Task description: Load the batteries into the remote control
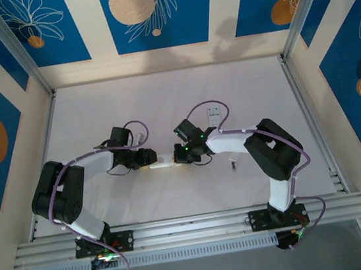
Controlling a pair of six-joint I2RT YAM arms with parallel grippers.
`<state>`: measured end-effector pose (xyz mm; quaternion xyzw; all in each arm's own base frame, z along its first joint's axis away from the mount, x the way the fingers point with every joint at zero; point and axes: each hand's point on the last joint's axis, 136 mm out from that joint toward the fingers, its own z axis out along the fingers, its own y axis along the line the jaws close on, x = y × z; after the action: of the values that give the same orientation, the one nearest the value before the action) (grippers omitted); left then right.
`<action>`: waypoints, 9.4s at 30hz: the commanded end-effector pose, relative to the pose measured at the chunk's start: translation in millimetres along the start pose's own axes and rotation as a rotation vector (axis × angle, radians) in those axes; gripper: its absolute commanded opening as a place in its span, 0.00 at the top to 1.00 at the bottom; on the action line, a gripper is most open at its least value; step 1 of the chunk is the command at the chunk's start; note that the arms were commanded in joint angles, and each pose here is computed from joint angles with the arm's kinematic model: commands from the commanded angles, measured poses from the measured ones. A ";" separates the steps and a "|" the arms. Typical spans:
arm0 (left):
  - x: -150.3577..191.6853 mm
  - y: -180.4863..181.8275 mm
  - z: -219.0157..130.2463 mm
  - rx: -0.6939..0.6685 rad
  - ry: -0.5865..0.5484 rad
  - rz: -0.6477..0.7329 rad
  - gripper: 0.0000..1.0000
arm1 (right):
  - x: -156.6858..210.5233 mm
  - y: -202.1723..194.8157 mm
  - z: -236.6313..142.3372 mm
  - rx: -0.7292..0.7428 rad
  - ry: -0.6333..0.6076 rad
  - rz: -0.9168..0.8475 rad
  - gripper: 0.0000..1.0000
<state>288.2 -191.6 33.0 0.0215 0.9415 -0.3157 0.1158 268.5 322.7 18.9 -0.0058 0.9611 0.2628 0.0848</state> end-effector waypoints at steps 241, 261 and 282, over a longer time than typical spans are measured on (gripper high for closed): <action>-15.0 -11.9 -23.4 -0.013 -0.089 0.104 0.40 | -37.8 31.1 -52.6 0.064 -0.109 -0.021 0.86; -33.5 -59.5 -101.9 0.014 -0.310 0.233 0.38 | 49.5 -171.2 -171.8 0.422 -0.166 0.273 0.56; -25.8 -61.5 -100.6 0.042 -0.294 0.248 0.36 | 37.7 -181.0 -105.7 0.392 -0.010 0.316 0.75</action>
<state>288.6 -175.7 150.8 0.0821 0.9009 -0.3076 0.2949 215.2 103.4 13.3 0.1713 0.9818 0.0702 0.0419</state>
